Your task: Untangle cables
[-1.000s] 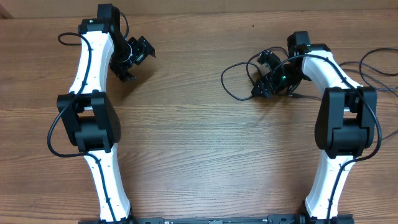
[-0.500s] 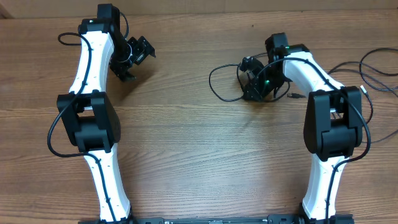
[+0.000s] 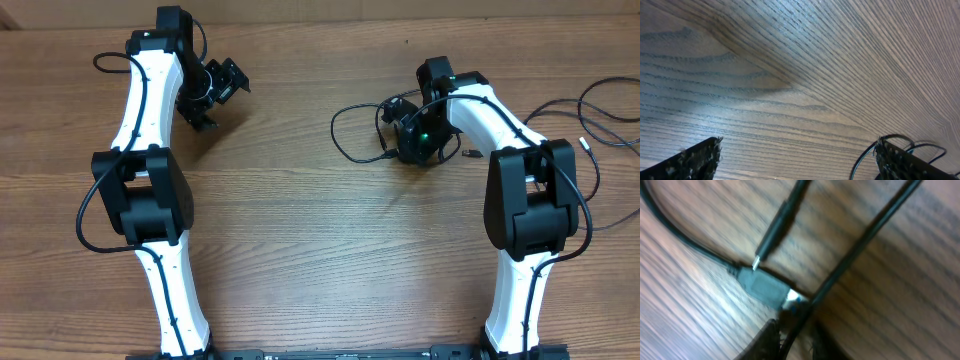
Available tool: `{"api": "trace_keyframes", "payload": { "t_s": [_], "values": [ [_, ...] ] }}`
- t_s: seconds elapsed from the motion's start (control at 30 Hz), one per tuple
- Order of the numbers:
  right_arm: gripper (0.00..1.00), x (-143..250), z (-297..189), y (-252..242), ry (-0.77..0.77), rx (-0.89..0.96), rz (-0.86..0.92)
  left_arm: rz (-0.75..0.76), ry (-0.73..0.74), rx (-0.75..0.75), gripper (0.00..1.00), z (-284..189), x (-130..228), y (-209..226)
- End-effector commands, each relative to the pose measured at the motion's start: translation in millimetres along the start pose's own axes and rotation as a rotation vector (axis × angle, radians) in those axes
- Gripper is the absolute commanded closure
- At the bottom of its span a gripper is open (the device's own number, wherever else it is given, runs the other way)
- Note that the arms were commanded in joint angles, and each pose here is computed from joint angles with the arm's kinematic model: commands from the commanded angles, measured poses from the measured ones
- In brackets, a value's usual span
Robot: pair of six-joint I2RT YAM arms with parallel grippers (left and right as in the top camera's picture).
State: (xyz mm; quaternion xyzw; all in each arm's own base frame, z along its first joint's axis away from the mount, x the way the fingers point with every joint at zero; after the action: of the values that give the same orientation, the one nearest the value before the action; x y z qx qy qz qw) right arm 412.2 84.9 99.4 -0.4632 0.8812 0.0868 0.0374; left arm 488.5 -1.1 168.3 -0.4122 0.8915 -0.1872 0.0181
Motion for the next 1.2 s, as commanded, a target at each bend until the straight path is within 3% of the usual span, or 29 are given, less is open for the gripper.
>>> {"api": "trace_keyframes", "payload": {
  "t_s": [0.0, 0.23, 0.5, 0.6, 0.77, 0.8, 0.87, 1.03, 1.17],
  "values": [
    [0.94, 16.9, 18.4, -0.4, 0.116, -0.001, 0.028, 0.024, -0.003, -0.002, 0.0, -1.7, 1.3, 0.1],
    [0.95, 6.5, -9.7, -1.7, 0.104, -0.008, 0.027, 0.024, -0.003, -0.002, 0.01, -1.7, 1.3, 0.1],
    [0.96, -24.3, -25.4, 2.0, -0.099, -0.074, -0.007, 0.024, -0.003, -0.002, 0.01, -1.7, 1.3, 0.1],
    [0.85, -30.8, -24.3, 2.7, -0.147, -0.088, 0.04, 0.024, -0.003, -0.002, 0.0, -1.7, 1.3, 0.1],
    [0.84, -32.2, -21.7, 3.2, -0.153, -0.1, 0.161, 0.024, -0.003, -0.002, 0.0, -1.7, 1.3, 0.1],
    [0.81, -32.1, -20.7, 3.9, -0.156, -0.107, 0.161, 0.025, -0.003, -0.002, 0.0, -1.7, 1.3, 0.1],
    [0.64, -32.2, -19.3, 5.1, -0.168, -0.125, 0.161, 0.024, -0.003, -0.002, 0.01, -1.7, 1.3, 0.1],
    [0.44, -30.2, -8.3, 6.3, -0.186, -0.136, 0.157, 0.024, -0.003, -0.002, 0.0, -1.7, 1.3, 0.1],
    [0.36, -29.6, 3.1, 11.8, -0.194, -0.149, 0.128, 0.024, -0.003, -0.002, 0.0, -1.7, 1.3, 0.1]
  ]
}}
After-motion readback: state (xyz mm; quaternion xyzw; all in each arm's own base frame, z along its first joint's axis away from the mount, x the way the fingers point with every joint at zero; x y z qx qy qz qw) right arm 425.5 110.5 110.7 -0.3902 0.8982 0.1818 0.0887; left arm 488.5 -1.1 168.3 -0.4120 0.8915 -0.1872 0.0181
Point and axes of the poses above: each gripper's point midway between its finger pads, its own z axis out along the fingers, its own y axis along the line the jaws close on, x = y × z, the point moved 10 cm from there along -z, back along the fingers, and after that the axes turned 10 degrees about -z, right-handed, at the moved point
